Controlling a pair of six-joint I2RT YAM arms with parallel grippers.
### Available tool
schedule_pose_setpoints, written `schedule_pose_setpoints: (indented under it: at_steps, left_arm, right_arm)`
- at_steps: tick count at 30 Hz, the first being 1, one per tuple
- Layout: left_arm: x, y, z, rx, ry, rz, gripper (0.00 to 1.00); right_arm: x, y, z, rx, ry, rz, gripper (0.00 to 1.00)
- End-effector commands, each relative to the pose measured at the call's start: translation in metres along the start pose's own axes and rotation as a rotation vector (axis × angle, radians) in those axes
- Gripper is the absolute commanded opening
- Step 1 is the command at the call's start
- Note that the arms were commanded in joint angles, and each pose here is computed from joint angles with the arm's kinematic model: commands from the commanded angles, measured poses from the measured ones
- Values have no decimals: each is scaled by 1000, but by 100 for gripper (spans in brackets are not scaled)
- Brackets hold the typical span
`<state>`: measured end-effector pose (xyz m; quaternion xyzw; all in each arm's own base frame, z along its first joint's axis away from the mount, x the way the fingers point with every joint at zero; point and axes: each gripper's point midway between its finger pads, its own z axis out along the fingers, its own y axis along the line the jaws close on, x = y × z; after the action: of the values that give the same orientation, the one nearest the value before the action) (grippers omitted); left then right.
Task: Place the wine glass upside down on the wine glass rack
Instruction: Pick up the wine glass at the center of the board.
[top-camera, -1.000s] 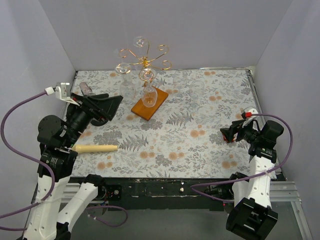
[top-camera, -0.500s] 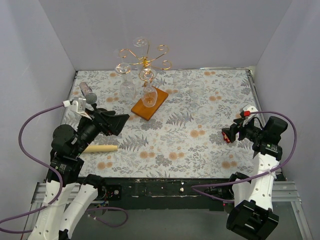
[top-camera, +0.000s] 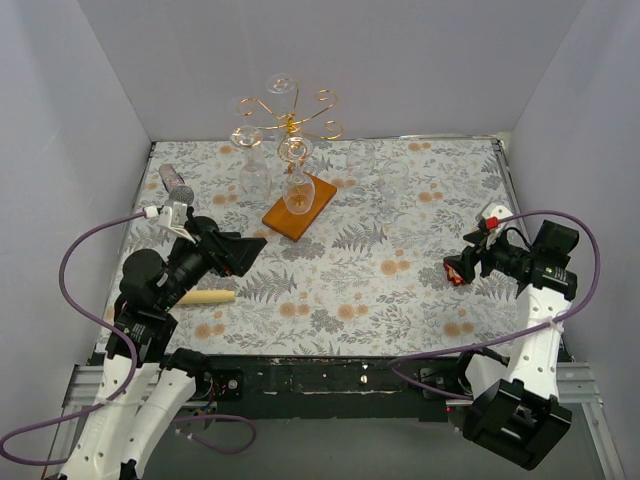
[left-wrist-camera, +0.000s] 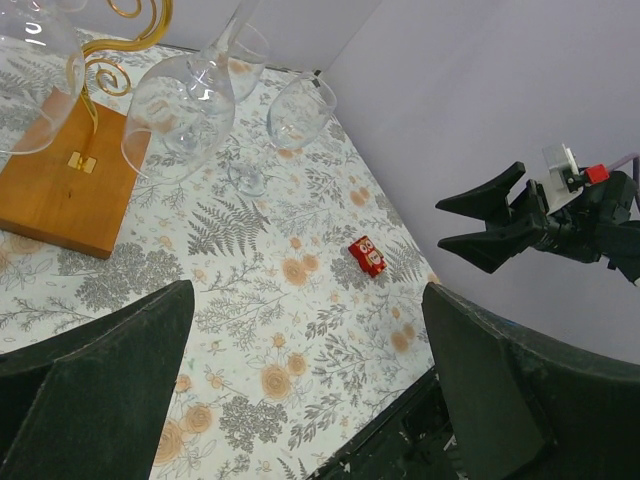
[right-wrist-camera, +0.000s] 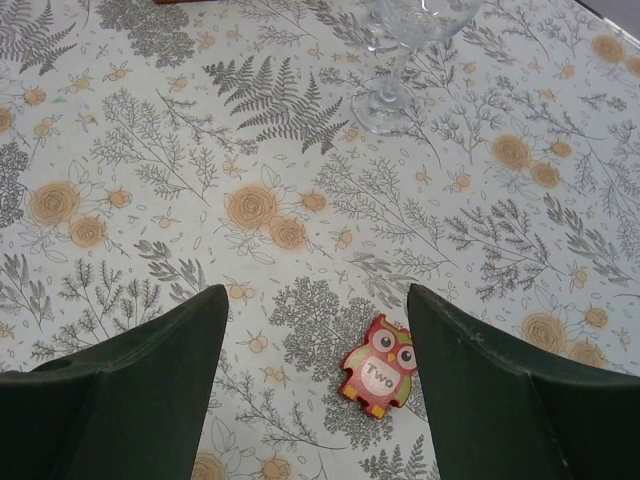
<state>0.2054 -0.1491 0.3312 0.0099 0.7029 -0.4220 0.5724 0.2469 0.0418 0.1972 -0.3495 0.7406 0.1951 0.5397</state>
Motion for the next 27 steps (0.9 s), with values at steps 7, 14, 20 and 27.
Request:
schedule_pose_setpoints:
  at_steps: [7,14,20,27]
  left_arm:
    - [11,1,4,23,24,-47,98]
    - [16,4,5,13,30,-93,98]
    - [21,8,6,-1,39,-116,98]
    - [25,11,7,-9,49,-134,98]
  right_arm:
    - [-33,7,4,-151,27,-105,80]
    - [-38,28,24,-255,103,-210,80]
    - [-51,27,31,-288,100,-259,80]
    - [-53,32,39,-332,115,-284,80]
